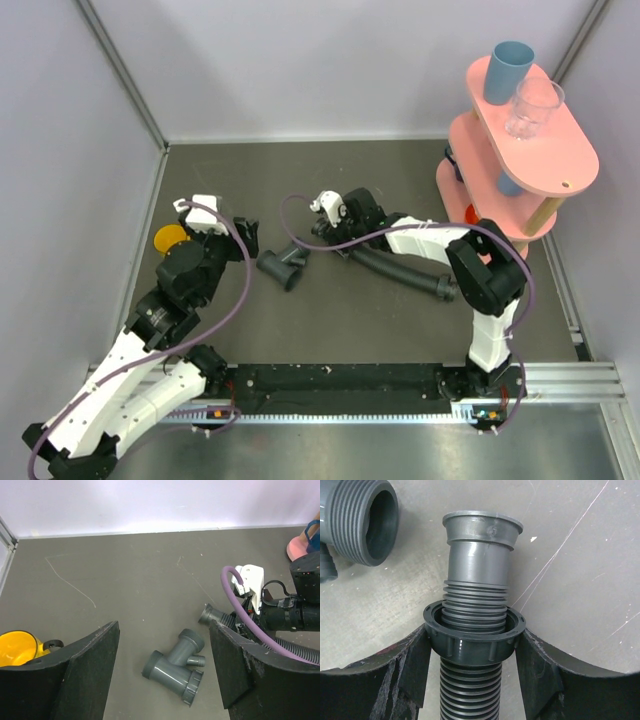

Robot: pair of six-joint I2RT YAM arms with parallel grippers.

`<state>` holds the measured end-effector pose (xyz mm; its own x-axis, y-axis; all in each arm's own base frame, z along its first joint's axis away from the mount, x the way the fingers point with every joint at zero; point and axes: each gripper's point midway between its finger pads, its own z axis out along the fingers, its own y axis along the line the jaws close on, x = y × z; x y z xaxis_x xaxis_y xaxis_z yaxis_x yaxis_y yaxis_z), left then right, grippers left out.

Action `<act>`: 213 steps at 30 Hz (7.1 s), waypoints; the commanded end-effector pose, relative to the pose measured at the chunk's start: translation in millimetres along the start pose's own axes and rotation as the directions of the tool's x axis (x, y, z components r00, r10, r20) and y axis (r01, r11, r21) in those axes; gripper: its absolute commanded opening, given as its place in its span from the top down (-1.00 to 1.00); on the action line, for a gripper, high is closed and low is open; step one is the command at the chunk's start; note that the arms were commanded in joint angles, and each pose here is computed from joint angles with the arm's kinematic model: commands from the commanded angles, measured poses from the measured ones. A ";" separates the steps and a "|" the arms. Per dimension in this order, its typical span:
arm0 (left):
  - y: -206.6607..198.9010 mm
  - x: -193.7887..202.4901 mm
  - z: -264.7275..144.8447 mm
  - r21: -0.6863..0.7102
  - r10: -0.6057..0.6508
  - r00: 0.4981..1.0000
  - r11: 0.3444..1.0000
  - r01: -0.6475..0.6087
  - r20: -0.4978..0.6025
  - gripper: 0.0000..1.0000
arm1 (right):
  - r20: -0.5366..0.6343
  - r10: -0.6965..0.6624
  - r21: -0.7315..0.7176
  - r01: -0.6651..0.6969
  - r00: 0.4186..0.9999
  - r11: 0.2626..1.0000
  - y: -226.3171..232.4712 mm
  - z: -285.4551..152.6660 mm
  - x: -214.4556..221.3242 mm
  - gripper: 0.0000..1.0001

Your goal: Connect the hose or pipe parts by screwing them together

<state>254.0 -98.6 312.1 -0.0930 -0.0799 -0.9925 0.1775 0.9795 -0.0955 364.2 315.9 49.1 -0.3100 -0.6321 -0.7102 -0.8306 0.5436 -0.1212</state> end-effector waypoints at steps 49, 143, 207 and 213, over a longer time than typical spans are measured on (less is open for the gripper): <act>-166.9 85.2 -5.2 0.495 -0.199 0.785 0.678 0.543 -0.587 0.69 | 0.693 -0.263 -0.051 0.409 0.672 0.911 128.6 -222.8 -131.9 0.35; -171.8 88.5 -29.1 0.541 -0.057 0.686 0.569 0.619 -0.725 1.00 | 0.756 -0.095 -0.096 0.253 0.648 0.963 113.2 -233.2 -71.5 -0.74; -128.3 56.3 4.3 0.368 -0.259 0.786 0.773 0.516 -0.561 -0.80 | 0.713 0.005 -0.116 0.111 0.701 0.987 96.7 -204.9 -83.1 0.65; -58.6 101.1 39.1 -0.072 -0.410 0.756 0.896 0.438 -0.510 -0.63 | 0.718 -0.015 -0.084 0.109 0.696 0.990 92.9 -213.7 -78.9 0.64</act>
<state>238.6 -219.5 241.4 -0.7002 -0.2448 -0.6706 0.3356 0.7163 -0.6118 210.9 306.5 218.1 0.0627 -0.0943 -0.9936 -0.9141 0.3943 -0.0951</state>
